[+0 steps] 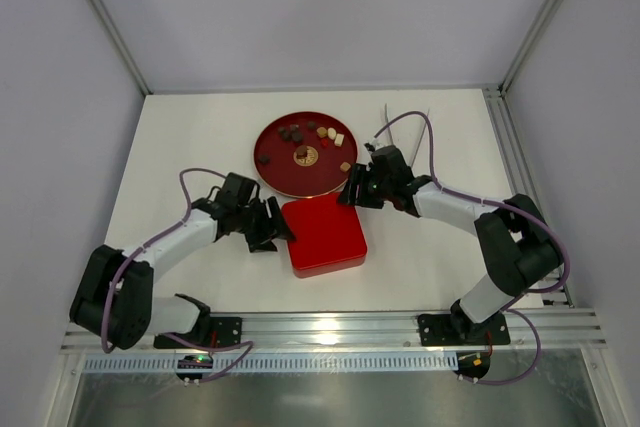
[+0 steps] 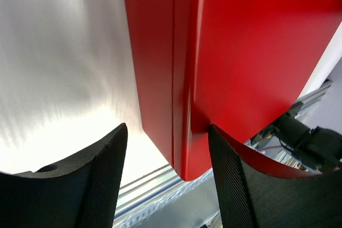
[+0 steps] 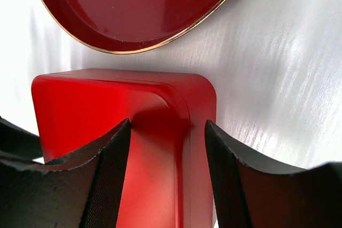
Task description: Pack the chocolate
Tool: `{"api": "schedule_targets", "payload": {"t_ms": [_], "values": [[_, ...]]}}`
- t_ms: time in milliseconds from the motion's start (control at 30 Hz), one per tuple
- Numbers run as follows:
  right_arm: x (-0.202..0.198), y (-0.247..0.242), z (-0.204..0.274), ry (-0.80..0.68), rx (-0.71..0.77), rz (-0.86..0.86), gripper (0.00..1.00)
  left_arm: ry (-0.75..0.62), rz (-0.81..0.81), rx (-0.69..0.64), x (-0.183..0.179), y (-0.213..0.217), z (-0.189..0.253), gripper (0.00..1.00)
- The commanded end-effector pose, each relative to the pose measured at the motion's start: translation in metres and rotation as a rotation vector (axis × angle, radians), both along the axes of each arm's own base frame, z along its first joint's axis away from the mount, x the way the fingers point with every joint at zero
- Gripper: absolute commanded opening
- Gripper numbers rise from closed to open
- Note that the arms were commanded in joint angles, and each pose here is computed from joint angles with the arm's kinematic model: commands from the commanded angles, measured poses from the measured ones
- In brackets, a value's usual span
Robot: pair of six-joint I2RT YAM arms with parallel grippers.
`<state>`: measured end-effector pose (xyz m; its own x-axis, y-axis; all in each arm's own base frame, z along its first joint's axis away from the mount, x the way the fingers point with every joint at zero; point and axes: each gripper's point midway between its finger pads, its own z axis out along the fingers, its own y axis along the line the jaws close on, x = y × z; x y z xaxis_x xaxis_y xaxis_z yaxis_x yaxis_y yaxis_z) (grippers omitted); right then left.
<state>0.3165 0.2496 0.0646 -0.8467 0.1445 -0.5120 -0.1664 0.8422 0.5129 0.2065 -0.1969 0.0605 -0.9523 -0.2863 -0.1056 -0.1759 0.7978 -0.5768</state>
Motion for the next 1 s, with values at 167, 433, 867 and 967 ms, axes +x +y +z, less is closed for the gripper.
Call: {"api": "schedule_targets", "payload": {"t_ms": [167,433,867,967], "values": [[-0.023,-0.036,-0.045,0.125,-0.198,-0.038,0.58,0.144,-0.05,0.123,-0.06,0.015,-0.031,0.53],[-0.023,-0.036,-0.044,0.122,-0.197,-0.039,0.58,0.218,0.002,0.214,-0.079,0.035,-0.053,0.38],[-0.044,-0.034,-0.035,0.111,-0.151,-0.024,0.58,0.183,0.055,0.289,-0.059,0.042,-0.049,0.37],[-0.056,-0.035,-0.034,0.118,-0.137,-0.028,0.58,0.163,0.073,0.292,-0.051,0.043,-0.046,0.38]]}}
